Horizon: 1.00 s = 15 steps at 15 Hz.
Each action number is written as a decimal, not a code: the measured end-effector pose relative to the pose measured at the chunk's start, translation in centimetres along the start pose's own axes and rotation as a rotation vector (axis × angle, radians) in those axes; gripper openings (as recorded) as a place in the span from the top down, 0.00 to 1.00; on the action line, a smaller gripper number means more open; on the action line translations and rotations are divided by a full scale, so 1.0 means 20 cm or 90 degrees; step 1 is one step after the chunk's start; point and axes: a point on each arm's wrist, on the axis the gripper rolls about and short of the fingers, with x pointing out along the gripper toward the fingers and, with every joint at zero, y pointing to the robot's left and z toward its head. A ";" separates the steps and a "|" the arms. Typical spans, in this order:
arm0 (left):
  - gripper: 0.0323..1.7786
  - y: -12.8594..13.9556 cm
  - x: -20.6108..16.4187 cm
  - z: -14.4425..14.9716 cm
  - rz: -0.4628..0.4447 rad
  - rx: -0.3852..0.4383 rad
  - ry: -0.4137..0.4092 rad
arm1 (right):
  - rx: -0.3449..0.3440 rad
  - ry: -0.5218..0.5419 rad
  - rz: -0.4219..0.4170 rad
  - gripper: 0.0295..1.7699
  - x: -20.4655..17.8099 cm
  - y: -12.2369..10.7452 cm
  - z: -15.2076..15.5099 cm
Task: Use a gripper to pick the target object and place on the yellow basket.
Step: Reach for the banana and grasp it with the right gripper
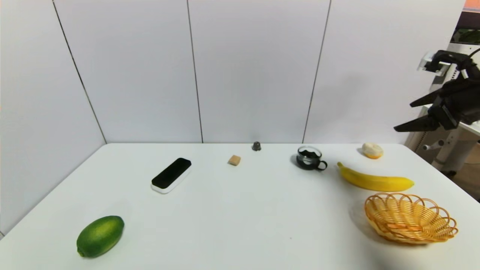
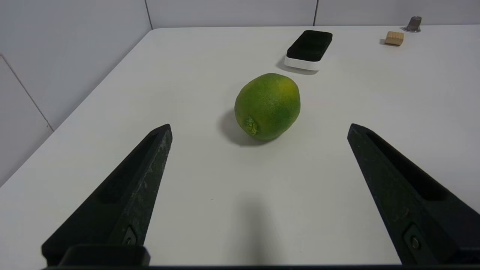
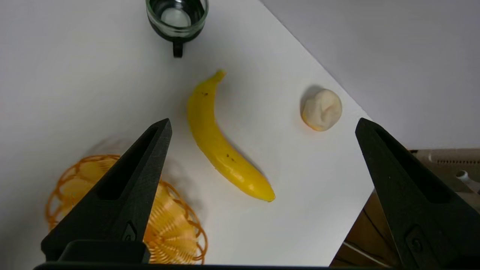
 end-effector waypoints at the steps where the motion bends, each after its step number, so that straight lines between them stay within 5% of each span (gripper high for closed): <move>1: 0.05 0.00 0.00 0.00 0.000 0.000 0.000 | -0.013 0.006 0.009 0.04 0.05 -0.03 -0.01; 8: 0.05 0.00 0.00 0.00 0.000 0.000 0.000 | -0.001 0.036 0.049 0.04 0.31 -0.12 -0.09; 15: 0.05 0.00 0.00 0.00 0.000 0.000 0.000 | 0.023 0.118 0.141 0.04 0.48 -0.05 -0.21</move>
